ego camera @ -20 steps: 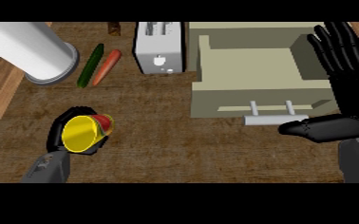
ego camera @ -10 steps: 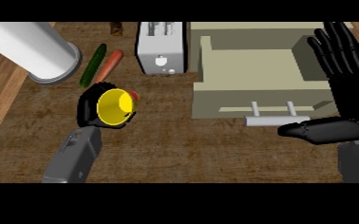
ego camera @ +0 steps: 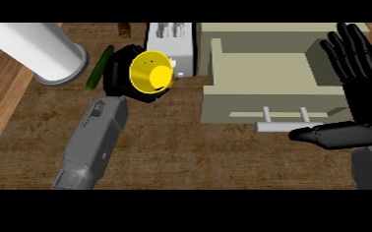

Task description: Pick up the cup, place it into the drawer and close the drawer

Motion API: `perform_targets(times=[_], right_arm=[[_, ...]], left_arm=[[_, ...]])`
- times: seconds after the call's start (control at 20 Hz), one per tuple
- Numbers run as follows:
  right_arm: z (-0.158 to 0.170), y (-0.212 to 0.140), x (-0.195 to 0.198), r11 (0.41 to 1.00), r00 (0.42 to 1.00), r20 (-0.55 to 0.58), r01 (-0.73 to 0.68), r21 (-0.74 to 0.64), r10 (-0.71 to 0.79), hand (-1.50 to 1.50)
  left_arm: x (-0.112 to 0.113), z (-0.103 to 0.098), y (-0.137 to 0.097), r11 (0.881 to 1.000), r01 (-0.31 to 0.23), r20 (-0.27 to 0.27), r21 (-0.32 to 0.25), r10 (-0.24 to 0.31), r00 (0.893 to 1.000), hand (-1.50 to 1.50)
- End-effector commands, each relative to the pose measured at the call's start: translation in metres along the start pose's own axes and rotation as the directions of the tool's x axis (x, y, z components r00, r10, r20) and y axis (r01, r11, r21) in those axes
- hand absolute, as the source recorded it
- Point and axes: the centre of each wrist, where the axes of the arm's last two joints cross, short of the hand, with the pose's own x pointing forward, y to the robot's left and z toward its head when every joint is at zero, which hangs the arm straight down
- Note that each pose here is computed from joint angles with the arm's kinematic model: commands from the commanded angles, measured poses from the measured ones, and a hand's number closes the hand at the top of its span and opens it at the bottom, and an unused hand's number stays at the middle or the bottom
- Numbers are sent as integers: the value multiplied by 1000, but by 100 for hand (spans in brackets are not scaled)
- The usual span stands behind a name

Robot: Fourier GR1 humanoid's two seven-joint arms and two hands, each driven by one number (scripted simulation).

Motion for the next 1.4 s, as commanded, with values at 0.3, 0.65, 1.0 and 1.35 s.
perform_targets(times=[0.3, 0.65, 1.0, 1.35], right_arm=[[-10, -10, 7, 1000, 1000, 3, -3, -18, 3, -150], [-11, -5, -1, 1000, 1000, 17, -7, 5, 7, -150], [-16, 10, 2, 998, 999, 42, 13, 55, -15, -150], [-32, 7, 7, 995, 997, 72, 23, 101, -30, -150]], left_arm=[[77, -99, -82, 995, 24, -12, -93, -25, 1000, 150], [101, -152, -134, 989, 119, -100, -88, -128, 987, 150], [85, -152, -154, 966, 241, -246, -87, -256, 935, 150], [62, -138, -148, 935, 275, -361, -223, -341, 868, 150]])
